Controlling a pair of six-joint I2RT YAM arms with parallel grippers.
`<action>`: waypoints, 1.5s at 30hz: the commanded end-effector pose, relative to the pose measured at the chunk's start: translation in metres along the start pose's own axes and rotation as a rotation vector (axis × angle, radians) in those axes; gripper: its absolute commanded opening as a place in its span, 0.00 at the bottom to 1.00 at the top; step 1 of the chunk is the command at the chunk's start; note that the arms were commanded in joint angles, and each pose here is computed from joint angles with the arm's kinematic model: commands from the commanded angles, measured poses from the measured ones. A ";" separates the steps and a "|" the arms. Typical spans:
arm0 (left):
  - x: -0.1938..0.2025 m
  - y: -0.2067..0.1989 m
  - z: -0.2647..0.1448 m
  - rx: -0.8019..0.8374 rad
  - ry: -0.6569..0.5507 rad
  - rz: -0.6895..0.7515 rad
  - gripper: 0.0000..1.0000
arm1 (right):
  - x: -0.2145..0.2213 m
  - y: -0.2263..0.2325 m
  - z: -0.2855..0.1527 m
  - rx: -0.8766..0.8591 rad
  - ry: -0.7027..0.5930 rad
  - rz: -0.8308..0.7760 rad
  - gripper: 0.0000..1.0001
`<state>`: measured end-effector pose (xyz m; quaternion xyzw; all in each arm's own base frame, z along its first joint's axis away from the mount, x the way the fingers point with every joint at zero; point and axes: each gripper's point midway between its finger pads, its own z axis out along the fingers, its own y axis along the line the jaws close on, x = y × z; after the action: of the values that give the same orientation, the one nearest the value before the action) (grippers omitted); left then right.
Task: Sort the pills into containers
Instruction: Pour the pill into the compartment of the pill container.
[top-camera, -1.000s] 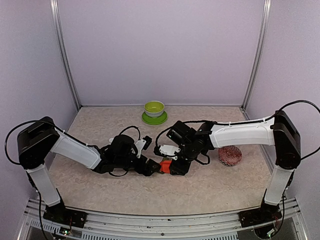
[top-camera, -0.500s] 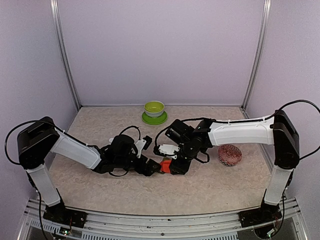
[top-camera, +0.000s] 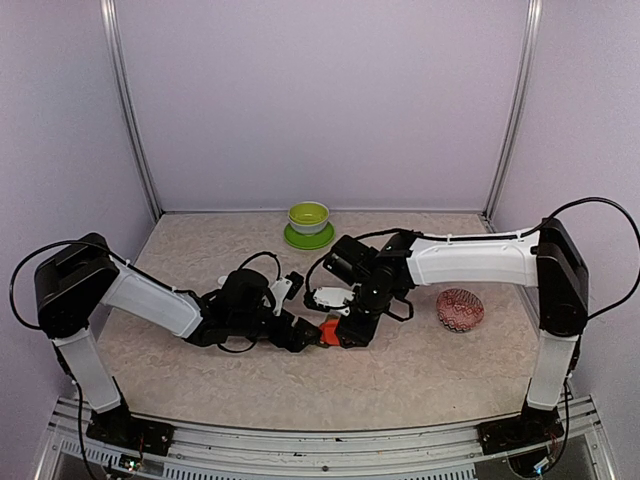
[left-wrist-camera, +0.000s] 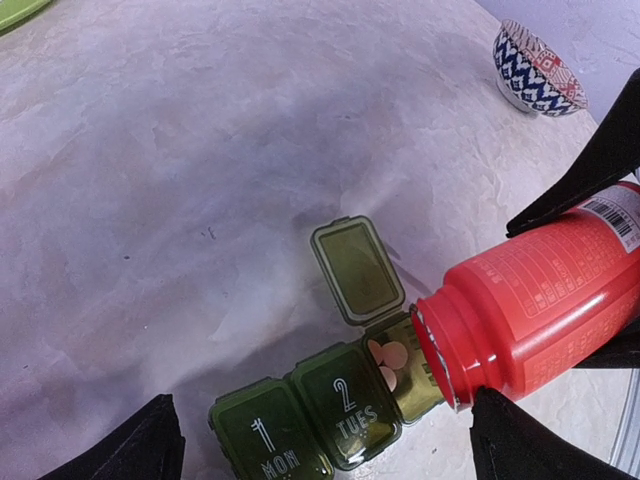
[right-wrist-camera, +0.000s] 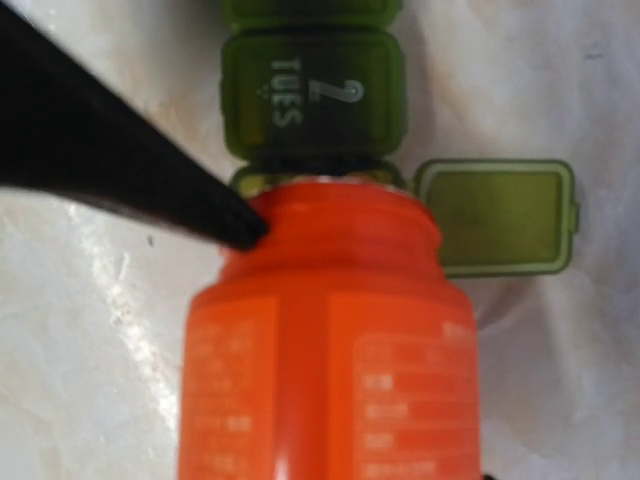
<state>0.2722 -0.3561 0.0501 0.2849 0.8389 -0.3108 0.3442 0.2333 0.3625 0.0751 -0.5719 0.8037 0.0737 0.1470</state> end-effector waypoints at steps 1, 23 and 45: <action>-0.003 0.003 0.005 -0.019 0.001 0.008 0.97 | -0.038 0.020 -0.013 -0.057 -0.111 -0.043 0.05; -0.001 0.005 0.006 -0.024 0.009 0.005 0.97 | -0.033 0.026 -0.002 -0.076 -0.055 -0.051 0.06; -0.005 0.003 0.002 -0.022 -0.005 0.007 0.97 | -0.056 0.025 -0.025 -0.048 -0.154 -0.064 0.07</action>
<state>0.2717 -0.3546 0.0468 0.2852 0.8433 -0.3063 0.3371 0.2327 0.3647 0.0747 -0.5762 0.8051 0.0561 0.1291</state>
